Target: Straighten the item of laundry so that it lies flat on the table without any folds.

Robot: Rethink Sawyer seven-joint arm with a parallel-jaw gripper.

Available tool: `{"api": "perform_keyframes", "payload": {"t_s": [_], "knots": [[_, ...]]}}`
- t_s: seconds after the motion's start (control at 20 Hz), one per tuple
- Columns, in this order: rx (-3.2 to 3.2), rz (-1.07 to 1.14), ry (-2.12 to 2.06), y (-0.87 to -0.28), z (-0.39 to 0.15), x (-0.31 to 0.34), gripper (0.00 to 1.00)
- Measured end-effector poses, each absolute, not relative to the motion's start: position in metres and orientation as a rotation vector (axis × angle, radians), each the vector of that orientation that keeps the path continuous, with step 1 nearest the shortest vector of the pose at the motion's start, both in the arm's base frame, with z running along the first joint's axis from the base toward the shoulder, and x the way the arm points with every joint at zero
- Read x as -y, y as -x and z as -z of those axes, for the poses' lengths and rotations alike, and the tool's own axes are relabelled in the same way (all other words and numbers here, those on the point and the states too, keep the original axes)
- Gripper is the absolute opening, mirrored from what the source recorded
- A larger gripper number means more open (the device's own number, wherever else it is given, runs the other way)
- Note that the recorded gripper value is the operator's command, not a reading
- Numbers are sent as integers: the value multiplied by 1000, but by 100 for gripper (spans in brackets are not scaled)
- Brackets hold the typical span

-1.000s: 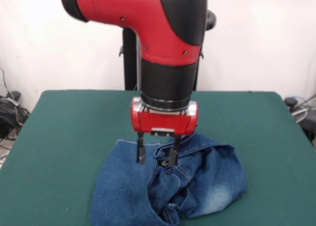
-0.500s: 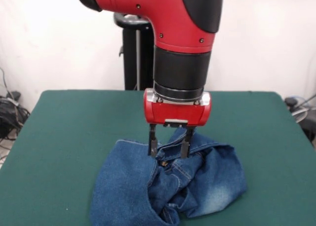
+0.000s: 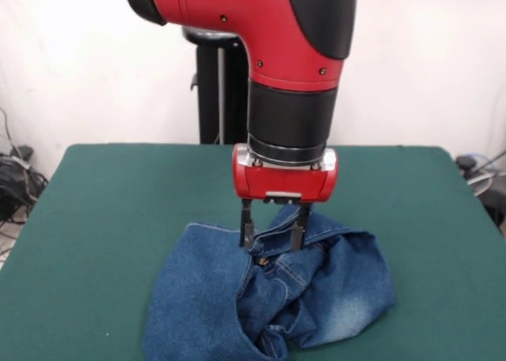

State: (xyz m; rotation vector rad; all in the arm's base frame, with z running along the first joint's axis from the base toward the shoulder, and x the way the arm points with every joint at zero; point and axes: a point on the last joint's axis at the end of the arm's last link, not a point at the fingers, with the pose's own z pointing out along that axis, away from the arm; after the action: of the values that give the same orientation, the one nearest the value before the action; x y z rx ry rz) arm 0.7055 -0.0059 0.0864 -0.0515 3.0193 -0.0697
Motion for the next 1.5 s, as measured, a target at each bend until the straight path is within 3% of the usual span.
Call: {"api": "perform_keyframes", "payload": {"t_s": [0.55,1.5], "knots": [[-3093,42,48,-673,-65,0,100],[-3150,20,12,-676,6,17,100]]}}
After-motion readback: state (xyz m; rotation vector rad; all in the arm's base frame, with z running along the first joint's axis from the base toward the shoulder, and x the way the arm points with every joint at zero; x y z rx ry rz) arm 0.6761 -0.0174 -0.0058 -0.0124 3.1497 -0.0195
